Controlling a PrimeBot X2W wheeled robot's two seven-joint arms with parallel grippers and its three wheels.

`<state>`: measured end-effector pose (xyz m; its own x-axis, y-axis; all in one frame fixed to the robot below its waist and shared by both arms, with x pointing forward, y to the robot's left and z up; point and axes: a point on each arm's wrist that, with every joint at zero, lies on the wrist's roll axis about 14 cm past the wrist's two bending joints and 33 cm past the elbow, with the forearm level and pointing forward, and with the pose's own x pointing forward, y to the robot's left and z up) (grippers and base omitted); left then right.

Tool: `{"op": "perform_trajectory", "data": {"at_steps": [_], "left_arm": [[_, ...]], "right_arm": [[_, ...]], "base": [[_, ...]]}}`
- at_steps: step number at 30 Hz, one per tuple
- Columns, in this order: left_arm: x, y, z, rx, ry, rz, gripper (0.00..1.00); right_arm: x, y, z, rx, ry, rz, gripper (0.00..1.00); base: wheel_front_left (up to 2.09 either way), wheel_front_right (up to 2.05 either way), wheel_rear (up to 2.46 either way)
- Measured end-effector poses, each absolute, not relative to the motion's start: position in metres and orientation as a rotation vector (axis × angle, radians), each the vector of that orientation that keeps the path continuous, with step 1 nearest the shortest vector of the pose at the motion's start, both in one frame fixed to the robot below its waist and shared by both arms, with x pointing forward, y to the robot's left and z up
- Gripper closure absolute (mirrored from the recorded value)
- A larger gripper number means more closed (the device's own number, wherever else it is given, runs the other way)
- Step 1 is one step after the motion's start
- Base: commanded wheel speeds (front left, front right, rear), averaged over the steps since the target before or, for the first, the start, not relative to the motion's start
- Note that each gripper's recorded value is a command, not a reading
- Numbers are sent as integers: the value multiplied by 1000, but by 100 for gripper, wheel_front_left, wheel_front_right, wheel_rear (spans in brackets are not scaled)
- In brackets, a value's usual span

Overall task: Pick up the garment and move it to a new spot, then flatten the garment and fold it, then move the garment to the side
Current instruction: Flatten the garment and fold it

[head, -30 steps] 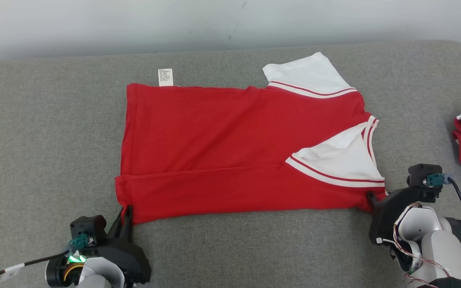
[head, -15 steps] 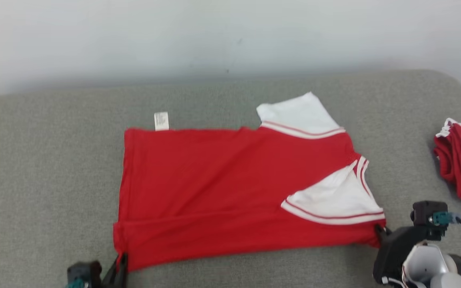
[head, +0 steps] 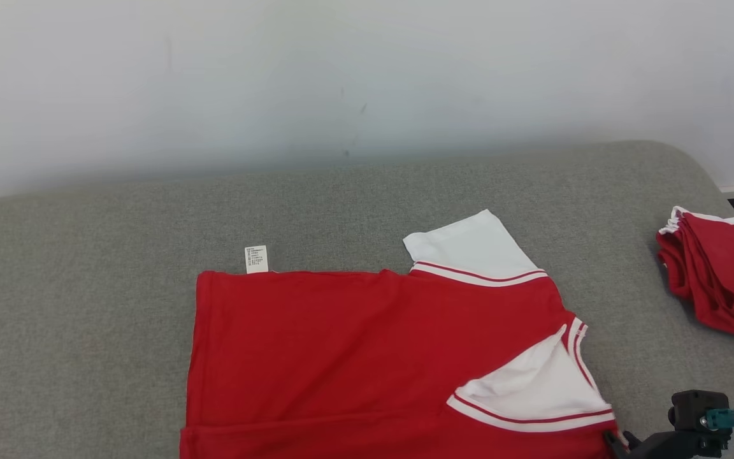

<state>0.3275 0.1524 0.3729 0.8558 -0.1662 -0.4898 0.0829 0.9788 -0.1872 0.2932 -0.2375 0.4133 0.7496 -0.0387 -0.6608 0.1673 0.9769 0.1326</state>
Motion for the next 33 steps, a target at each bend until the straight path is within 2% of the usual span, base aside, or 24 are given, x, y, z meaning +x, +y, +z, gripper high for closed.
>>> {"op": "perform_trajectory", "data": {"at_steps": [1,2,7,11,20,26,33], "left_arm": [[327,153,373,-159,528,-130,19],[325,155,374,-157,528,-124,0],[323,166,375,-136,534,-84,0],[336,181,387,-107,500,-44,0],[433,160,451,-32,379,-137,0],[489,152,456,78,434,-155,0],[533,148,440,161,510,-168,0]], "right_arm": [[292,-238,412,191,718,-116,0],[291,-239,411,193,720,-118,0],[294,-242,416,190,696,-126,0],[317,-248,442,146,612,-134,0],[395,-240,515,57,419,-93,0],[424,-214,514,39,426,-11,0],[430,-224,491,39,467,-36,0]], "base": [[0,0,0],[0,0,0],[0,0,0],[0,0,0],[0,0,0],[0,0,0],[0,0,0]]}}
